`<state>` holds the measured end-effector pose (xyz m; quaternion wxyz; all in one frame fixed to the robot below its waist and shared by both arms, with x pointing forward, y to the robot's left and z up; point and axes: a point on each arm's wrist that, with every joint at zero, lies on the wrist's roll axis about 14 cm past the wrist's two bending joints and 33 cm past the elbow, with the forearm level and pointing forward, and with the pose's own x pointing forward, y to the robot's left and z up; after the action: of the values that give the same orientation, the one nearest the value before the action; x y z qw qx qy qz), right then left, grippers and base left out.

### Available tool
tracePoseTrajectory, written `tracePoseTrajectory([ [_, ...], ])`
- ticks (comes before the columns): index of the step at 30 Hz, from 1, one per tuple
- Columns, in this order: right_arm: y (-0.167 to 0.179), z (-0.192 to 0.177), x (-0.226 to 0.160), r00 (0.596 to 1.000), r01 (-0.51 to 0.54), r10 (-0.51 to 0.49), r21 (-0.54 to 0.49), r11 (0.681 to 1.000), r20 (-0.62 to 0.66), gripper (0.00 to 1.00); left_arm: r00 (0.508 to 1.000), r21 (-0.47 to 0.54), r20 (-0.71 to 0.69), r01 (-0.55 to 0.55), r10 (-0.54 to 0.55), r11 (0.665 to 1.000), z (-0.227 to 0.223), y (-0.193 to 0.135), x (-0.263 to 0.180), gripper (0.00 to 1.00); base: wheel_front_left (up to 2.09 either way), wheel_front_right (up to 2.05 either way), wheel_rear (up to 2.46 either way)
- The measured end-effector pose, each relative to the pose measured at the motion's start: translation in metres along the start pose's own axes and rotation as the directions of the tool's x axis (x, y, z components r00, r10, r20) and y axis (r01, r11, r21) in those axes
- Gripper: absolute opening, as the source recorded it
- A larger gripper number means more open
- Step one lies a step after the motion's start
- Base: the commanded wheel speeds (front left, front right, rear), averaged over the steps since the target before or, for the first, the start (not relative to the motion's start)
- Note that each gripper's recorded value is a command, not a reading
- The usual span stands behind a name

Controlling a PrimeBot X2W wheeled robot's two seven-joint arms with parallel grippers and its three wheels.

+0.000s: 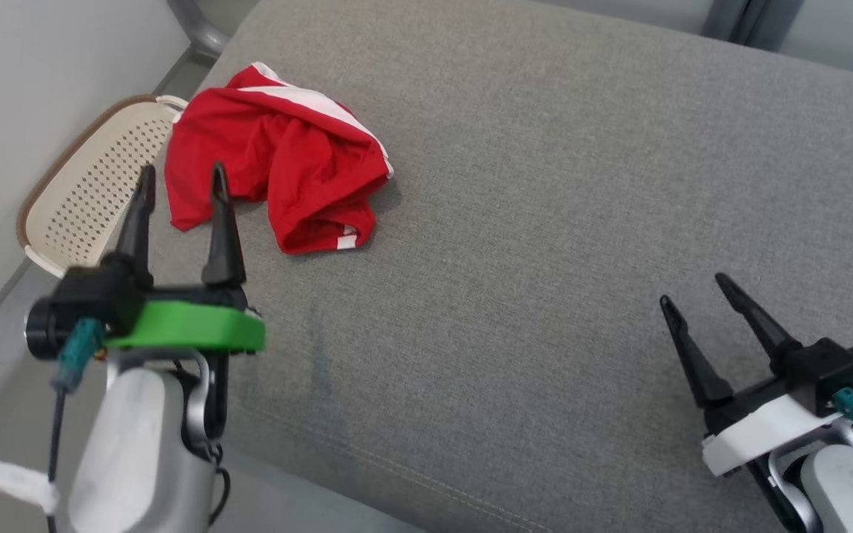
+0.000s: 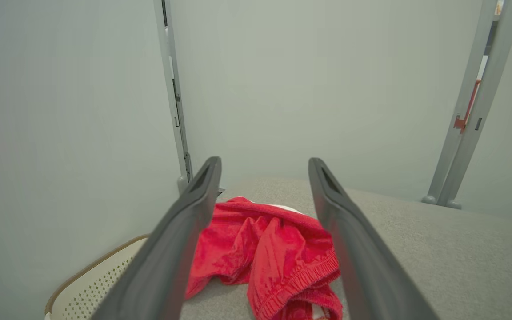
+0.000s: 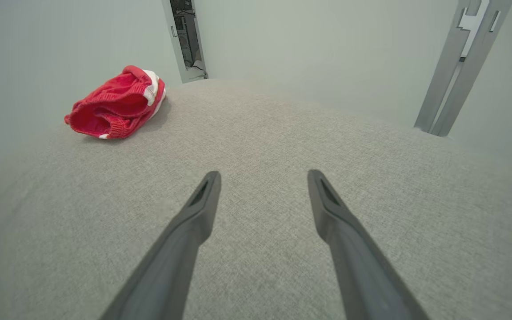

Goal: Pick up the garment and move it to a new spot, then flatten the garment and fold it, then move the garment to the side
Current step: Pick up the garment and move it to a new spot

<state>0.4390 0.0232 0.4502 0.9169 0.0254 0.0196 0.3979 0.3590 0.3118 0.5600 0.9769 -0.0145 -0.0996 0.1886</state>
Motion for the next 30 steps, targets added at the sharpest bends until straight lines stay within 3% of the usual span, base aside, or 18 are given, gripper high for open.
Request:
tracePoseTrajectory([
  [5,-0.028,-0.013,0.005,1.000,0.024,-0.024,-0.017,1.000,-0.008,1.00,0.982,0.091,-0.188,0.013,0.005,0.996,-0.030,0.014,0.055,1.00,0.00,0.00,0.00],
  [8,-0.046,-0.021,0.006,0.999,0.049,-0.049,-0.021,0.999,-0.012,1.00,0.948,0.088,-0.317,0.037,-0.007,0.995,-0.052,0.015,0.083,1.00,0.00,0.00,0.00],
  [13,-0.069,-0.046,0.004,0.995,0.085,-0.085,-0.010,0.996,-0.044,1.00,0.826,0.049,-0.564,0.059,-0.021,0.997,-0.105,0.012,0.107,1.00,0.00,0.00,0.00],
  [17,-0.081,-0.059,0.004,0.993,0.110,-0.110,0.008,0.994,-0.050,1.00,0.708,-0.020,-0.706,0.008,-0.020,1.000,-0.146,0.014,0.109,1.00,0.00,0.00,0.00],
  [22,-0.091,-0.069,0.005,0.990,0.132,-0.131,0.022,0.991,-0.047,1.00,0.593,-0.123,-0.804,-0.089,-0.047,0.988,-0.190,0.005,0.101,1.00,0.00,0.00,0.00],
  [26,-0.100,-0.071,0.005,0.988,0.153,-0.152,0.023,0.988,-0.036,1.00,0.521,-0.136,-0.851,-0.098,-0.066,0.986,-0.219,-0.004,0.089,1.00,0.00,0.00,0.00],
  [27,-0.103,-0.072,0.004,0.987,0.160,-0.159,0.022,0.987,-0.035,1.00,0.503,-0.149,-0.861,-0.091,-0.084,0.985,-0.224,-0.011,0.087,0.00,0.00,0.00,0.00],
  [30,-0.109,-0.072,0.001,0.984,0.177,-0.176,0.019,0.984,-0.031,1.00,0.507,-0.150,-0.855,-0.050,-0.104,0.987,-0.229,-0.019,0.092,0.00,0.00,0.00,0.00],
])
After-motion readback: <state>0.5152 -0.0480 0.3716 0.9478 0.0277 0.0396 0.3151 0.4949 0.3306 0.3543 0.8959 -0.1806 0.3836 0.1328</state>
